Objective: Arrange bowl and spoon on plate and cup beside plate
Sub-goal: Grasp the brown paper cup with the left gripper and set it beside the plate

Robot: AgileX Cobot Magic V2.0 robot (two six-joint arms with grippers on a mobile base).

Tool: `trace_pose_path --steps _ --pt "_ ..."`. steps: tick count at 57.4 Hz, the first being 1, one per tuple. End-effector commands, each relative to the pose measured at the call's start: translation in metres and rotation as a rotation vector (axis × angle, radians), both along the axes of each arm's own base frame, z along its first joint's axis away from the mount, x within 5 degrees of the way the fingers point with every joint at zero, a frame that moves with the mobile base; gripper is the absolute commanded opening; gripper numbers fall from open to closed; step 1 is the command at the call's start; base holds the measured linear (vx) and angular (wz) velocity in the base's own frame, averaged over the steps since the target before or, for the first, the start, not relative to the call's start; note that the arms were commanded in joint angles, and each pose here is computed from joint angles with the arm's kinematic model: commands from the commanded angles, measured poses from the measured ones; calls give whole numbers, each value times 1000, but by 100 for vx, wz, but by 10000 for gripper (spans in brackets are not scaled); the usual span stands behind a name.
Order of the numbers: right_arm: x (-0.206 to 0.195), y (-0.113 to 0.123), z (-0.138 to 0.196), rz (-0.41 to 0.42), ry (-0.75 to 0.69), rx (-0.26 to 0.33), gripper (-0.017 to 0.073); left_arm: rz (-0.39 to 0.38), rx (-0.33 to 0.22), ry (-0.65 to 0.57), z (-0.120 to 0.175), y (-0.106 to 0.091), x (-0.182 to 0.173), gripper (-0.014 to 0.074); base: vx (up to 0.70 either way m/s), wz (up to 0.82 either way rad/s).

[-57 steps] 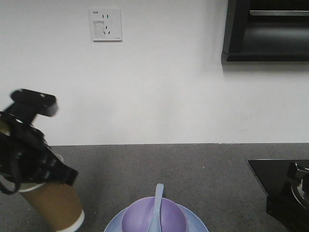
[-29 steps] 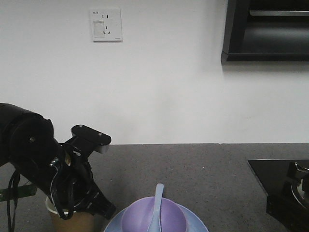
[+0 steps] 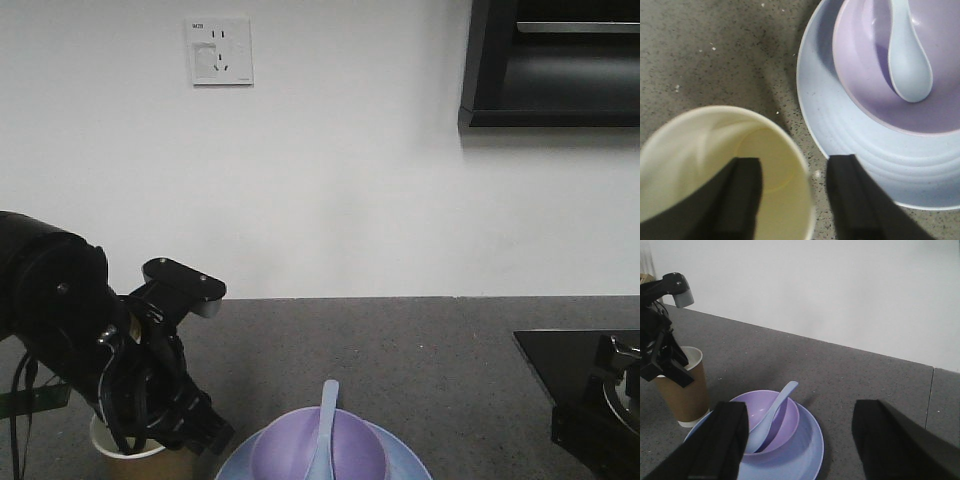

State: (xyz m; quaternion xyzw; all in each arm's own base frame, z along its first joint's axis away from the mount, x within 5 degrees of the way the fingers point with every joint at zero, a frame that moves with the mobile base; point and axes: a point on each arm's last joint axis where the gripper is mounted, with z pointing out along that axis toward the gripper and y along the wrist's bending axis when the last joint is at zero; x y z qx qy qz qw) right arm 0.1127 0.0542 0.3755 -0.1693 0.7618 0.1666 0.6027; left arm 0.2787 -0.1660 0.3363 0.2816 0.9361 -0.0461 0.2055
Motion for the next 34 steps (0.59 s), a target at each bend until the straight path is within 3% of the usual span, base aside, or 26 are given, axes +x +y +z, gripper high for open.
trace_pose_path --steps 1,10,19,34 --pt "1 -2 15 -25 -88 37 514 6 -73 -129 35 6 -11 529 0 0" --pt "1 -2 15 -25 -88 37 514 9 -101 -228 60 18 -26 545 0 0" --pt "1 -2 15 -24 -87 37 514 54 -130 -420 98 42 -50 515 0 0" --pt "1 -2 15 -24 -85 37 514 166 -124 -813 162 102 -114 326 0 0"
